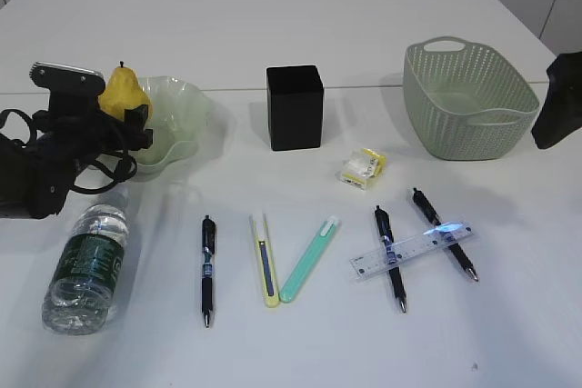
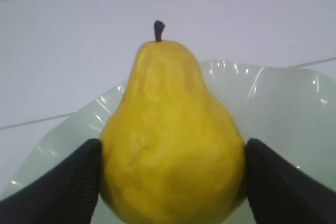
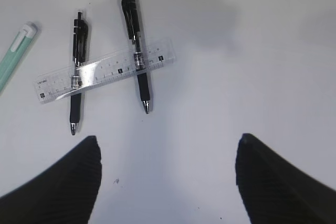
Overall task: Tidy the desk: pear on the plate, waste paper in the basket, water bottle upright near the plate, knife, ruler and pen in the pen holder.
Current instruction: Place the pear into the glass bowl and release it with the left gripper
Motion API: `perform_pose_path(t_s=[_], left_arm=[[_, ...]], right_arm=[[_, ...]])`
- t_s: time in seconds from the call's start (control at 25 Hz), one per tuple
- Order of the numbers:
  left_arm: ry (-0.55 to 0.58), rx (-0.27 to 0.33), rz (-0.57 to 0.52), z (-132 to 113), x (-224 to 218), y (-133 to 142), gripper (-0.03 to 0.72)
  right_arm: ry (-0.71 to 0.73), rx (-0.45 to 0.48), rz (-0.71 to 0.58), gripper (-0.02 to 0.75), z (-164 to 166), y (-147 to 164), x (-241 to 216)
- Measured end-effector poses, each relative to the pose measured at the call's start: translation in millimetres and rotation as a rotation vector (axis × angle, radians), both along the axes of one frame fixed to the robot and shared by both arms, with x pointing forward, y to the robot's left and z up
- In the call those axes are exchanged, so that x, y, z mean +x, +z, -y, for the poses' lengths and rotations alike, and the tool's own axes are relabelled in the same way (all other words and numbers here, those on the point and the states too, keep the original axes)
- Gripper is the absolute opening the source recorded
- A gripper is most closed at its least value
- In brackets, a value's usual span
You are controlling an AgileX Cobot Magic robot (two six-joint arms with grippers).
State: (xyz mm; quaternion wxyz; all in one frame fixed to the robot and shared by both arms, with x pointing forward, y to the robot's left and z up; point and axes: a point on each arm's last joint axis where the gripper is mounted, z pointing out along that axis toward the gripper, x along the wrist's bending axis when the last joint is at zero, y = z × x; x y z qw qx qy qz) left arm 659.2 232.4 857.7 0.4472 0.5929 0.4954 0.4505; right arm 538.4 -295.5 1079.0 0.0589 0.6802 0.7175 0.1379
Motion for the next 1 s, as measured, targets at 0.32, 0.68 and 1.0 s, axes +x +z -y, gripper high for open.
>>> perform_pose_path(t_s=[0.32,0.68,1.0], left_arm=[[0.0,0.0,0.0,0.0,0.0,0.0,0.596],[0.0,0.0,0.0,0.0,0.0,0.0,0.603],[-0.002,0.0,0.002,0.2,0.4,0.4,0.651]], right_arm=[[0.0,0.0,0.0,0.588,0.0,0.0,0.0],[0.0,0.0,0.002,0.587,0.0,0.0,0.2],[0.0,0.0,0.002,0.587,0.0,0.0,0.2]])
